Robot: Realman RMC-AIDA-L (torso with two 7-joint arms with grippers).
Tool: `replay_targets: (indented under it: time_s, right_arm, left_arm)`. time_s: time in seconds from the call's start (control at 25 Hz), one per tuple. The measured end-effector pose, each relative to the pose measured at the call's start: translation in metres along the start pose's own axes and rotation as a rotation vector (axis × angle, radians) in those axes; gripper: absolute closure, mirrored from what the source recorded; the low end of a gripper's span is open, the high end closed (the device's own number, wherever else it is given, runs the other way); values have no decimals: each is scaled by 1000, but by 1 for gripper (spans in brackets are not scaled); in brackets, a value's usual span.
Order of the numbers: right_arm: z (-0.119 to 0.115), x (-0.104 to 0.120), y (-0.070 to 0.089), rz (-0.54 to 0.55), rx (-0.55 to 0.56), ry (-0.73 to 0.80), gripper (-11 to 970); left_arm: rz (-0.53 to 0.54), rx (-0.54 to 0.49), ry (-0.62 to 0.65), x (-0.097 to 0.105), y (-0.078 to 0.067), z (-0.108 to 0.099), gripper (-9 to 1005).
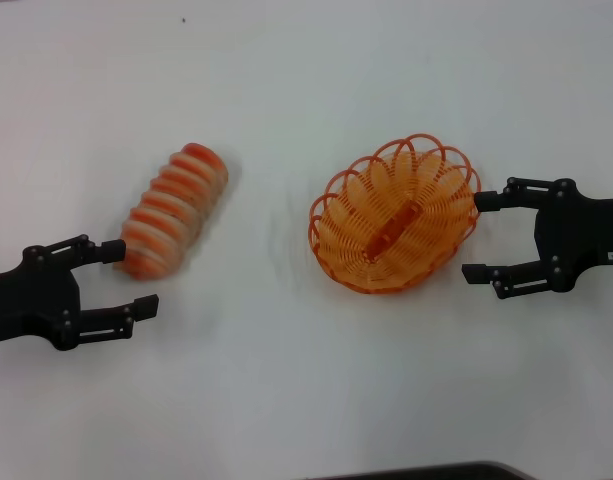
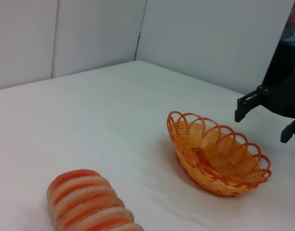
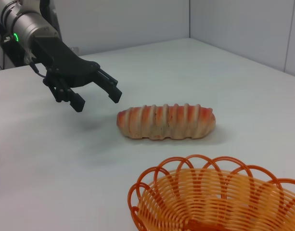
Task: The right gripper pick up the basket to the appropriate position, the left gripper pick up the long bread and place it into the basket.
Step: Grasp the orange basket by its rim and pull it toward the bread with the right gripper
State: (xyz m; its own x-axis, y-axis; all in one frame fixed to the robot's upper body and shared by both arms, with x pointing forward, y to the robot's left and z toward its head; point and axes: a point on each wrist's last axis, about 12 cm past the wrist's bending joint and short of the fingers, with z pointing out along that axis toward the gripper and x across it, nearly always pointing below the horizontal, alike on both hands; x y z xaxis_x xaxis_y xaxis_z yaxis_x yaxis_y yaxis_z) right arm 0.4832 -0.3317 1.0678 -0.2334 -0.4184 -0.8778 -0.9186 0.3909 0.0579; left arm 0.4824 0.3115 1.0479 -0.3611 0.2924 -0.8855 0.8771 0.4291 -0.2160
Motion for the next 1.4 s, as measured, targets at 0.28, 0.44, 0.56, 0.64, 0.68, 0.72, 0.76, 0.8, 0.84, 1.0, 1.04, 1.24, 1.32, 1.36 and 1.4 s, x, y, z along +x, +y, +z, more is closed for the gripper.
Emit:
replay_targets:
  time_s: [0.28,0.44,0.56,0.64,0.68,0.72,0.76,0.8,0.84,1.0,1.04,1.24,1.32,1.36,1.4]
  right_arm:
    - [1,0,0,-1,-1,-1,18]
    - [1,0,1,1,-2,-2,19]
    - [1,0,1,1,-2,-2,19]
    - [1,1,1,2,-2,-2,20]
    - [1,1,1,2,-1,-2,20]
    - [1,1,1,2,0,-3,20]
    - [0,0,1,4,2,-6,20]
    - [0,0,0,12,7,-13,20]
    - [0,-1,-1,27,15,-26,20]
    - [-1,-15,-12,216,46,-91,23]
    - [-2,-21,-16,265,47,-97,25]
    - [-2,-53,-38,502,38,-50,44]
    - [-2,-67,-49,574,60,4,58]
    - [-1,-76,-55,609,79,38,65]
    - [0,-82,-59,623,88,62,72]
  left_arm:
    - [1,1,-1,0,0,0,124]
    - [1,1,-1,0,0,0,124]
    - [1,3,-2,0,-1,0,124]
    - [1,4,-3,0,-1,1,124]
    - [1,5,-3,0,-1,1,124]
    - [0,5,-4,0,-1,1,124]
    - [0,6,-5,0,-1,1,124]
    - [-1,6,-6,0,-2,2,124]
    - [-2,6,-8,0,-2,2,124]
    - [-10,4,-23,-1,-2,2,123]
    - [-11,4,-25,-1,-2,3,123]
    - [-13,6,-27,-1,-2,3,123]
    - [-13,6,-27,-1,-2,3,123]
    - [-13,7,-27,-1,-2,3,123]
    - [-13,7,-27,-1,-2,3,123]
